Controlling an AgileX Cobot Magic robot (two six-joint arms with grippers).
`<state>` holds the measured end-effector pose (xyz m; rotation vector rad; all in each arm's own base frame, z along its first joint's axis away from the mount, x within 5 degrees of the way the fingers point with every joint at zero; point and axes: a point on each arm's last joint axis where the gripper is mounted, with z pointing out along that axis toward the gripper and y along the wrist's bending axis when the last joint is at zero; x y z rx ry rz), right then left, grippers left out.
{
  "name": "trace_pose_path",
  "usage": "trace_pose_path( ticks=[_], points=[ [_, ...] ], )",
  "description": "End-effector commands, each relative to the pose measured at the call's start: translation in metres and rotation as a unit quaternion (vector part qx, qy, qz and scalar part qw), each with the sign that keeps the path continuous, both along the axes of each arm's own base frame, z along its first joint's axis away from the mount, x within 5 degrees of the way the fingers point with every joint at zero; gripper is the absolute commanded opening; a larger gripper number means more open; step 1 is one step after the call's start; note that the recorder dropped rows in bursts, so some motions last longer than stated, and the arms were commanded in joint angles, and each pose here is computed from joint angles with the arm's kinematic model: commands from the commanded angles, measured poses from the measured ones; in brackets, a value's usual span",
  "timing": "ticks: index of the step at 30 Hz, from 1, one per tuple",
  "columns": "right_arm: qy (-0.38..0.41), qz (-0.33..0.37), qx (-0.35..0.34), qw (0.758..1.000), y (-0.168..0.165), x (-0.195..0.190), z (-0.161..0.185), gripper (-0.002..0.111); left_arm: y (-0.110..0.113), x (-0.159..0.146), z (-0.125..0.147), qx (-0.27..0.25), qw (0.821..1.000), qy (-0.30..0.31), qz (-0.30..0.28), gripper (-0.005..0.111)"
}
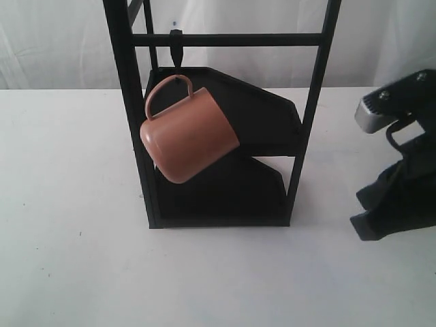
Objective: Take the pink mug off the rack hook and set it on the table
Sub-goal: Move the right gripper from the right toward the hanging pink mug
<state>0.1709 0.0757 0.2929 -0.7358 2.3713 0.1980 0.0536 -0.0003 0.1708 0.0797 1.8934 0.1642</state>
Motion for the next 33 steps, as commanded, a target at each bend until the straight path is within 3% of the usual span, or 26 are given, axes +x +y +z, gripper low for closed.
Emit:
trace_pose_path(
  ticks=[1, 9, 11, 13, 16, 21, 24, 28, 30, 33],
  points=[
    [-0.067, -0.01, -0.002, 0.998, -0.007, -0.006, 0.015, 0.0, -0.001, 0.0, -0.001, -0.003, 1.0, -0.003, -0.003, 0.0],
    [-0.096, -0.197, -0.05, 0.975, -0.04, -0.007, 0.019, 0.0, -0.001, 0.0, -0.001, -0.003, 1.0, -0.003, -0.003, 0.0],
    [-0.116, -0.2, -0.042, 0.972, -0.041, -0.008, 0.024, 0.0, -0.001, 0.0, -0.001, -0.003, 1.0, -0.003, -0.003, 0.0],
    [-0.18, -0.173, -0.001, 0.968, -0.039, -0.017, 0.04, 0.0, -0.001, 0.0, -0.001, -0.003, 1.0, -0.003, -0.003, 0.0],
    [-0.328, -0.104, 0.071, 0.936, -0.038, -0.043, 0.063, 0.0, -0.001, 0.0, -0.001, -0.003, 1.0, -0.003, -0.003, 0.0],
    [-0.37, -0.012, 0.122, 0.921, -0.024, -0.062, 0.039, 0.0, -0.001, 0.0, -0.001, -0.003, 1.0, -0.003, -0.003, 0.0],
    [-0.342, 0.062, 0.094, 0.933, -0.009, -0.065, 0.03, 0.0, -0.001, 0.0, -0.001, -0.003, 1.0, -0.003, -0.003, 0.0],
    [-0.206, 0.185, 0.049, 0.96, 0.021, -0.064, 0.029, 0.0, -0.001, 0.0, -0.001, -0.003, 1.0, -0.003, -0.003, 0.0],
    [-0.141, 0.262, 0.036, 0.954, 0.039, -0.061, 0.036, 0.0, -0.001, 0.0, -0.001, -0.003, 1.0, -0.003, -0.003, 0.0],
    [-0.104, 0.307, 0.03, 0.945, 0.056, -0.051, 0.044, 0.0, -0.001, 0.0, -0.001, -0.003, 1.0, -0.003, -0.003, 0.0]
  ],
)
